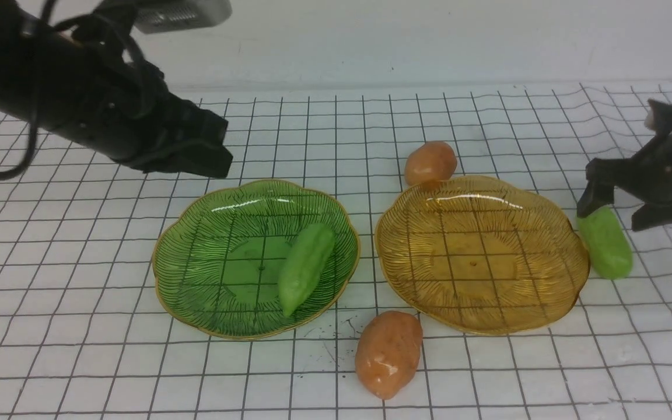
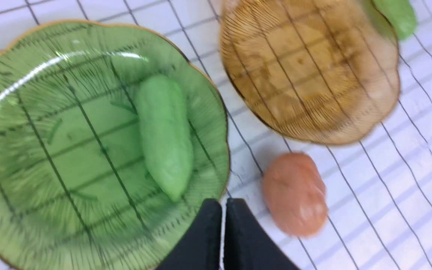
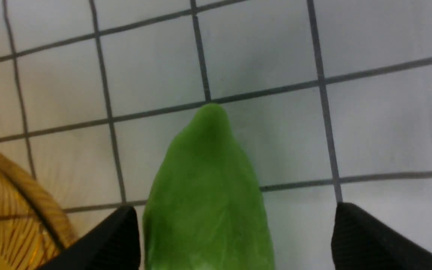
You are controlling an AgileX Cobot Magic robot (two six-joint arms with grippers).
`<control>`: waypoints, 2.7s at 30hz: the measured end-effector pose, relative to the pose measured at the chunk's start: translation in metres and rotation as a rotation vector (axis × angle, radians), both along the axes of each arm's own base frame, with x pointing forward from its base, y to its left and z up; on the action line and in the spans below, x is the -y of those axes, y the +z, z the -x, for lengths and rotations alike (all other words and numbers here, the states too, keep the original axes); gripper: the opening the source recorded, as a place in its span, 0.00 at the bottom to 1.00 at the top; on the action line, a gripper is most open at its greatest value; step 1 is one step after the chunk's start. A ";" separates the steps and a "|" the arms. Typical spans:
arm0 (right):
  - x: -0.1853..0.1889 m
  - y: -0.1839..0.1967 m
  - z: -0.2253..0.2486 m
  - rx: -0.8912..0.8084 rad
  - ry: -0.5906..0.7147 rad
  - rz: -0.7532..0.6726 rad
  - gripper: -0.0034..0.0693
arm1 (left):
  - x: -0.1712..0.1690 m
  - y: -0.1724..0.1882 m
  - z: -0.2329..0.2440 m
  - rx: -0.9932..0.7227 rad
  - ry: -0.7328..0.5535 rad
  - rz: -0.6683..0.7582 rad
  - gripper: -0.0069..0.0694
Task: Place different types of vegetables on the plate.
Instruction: 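Carry the green vegetable from the table to the plate, then pick up the potato beside the plates and place it on a plate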
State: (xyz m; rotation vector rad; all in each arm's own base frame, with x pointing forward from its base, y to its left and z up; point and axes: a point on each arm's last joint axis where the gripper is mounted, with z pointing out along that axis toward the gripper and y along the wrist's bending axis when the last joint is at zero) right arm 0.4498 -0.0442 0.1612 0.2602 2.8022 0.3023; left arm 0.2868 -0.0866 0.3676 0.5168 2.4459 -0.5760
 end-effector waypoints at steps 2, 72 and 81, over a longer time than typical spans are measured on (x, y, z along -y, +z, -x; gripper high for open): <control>0.000 -0.004 -0.001 -0.005 -0.001 -0.001 0.89 | -0.001 0.004 0.006 0.004 -0.007 -0.002 0.08; -0.123 0.249 0.114 0.378 0.398 -0.005 0.03 | 0.104 -0.025 0.057 -0.159 -0.092 -0.257 0.08; -0.105 0.291 0.158 0.482 0.344 0.107 0.03 | 0.167 -0.093 0.035 -0.163 -0.129 -0.303 0.24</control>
